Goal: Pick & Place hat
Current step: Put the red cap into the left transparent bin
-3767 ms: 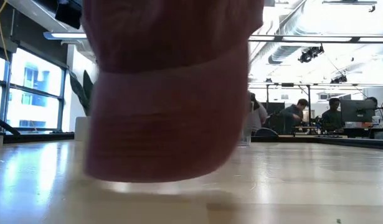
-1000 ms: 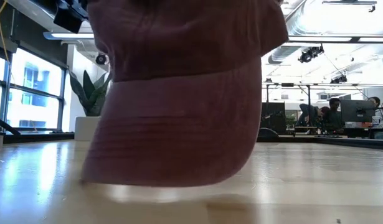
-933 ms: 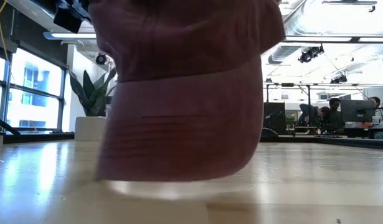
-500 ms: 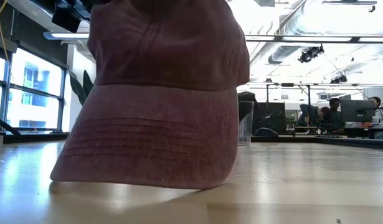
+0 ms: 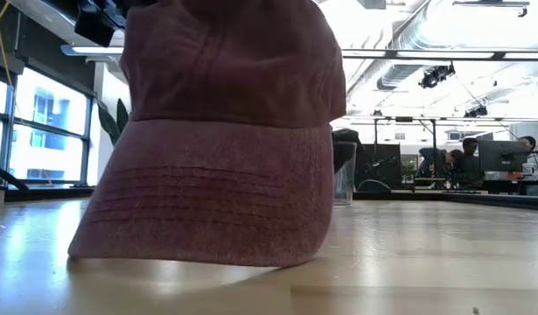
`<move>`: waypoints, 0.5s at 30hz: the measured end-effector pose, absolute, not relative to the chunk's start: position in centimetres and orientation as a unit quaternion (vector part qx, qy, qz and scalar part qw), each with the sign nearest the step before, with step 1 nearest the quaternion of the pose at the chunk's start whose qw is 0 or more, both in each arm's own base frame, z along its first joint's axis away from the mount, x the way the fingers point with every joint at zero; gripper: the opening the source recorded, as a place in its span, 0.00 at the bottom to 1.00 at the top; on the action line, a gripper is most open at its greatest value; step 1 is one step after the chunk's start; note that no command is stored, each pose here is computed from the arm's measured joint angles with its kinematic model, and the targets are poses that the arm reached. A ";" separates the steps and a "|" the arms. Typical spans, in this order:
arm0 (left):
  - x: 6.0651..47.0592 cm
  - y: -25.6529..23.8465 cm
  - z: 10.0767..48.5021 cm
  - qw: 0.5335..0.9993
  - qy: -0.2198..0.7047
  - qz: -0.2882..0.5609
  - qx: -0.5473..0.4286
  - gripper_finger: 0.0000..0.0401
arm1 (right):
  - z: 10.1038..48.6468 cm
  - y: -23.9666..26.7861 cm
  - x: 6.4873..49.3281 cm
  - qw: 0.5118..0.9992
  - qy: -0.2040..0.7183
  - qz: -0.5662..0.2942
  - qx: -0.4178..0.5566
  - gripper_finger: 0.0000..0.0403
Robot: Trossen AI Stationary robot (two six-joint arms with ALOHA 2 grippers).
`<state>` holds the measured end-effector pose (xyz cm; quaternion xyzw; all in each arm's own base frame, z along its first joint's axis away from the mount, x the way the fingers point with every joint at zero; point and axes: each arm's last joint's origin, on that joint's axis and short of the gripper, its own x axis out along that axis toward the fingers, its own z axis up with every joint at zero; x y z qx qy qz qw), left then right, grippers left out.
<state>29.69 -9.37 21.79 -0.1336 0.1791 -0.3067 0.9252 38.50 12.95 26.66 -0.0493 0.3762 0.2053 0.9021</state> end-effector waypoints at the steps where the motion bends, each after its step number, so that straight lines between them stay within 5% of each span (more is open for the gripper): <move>1: 29.7 -9.3 21.8 0.924 0.180 -0.308 -0.134 0.00 | 26.6 13.0 38.5 0.903 0.378 0.197 -0.051 0.47; 15: 29.8 -8.6 22.0 0.913 0.169 -0.348 -0.127 0.03 | 27.2 12.7 38.4 0.879 0.374 0.295 0.020 0.03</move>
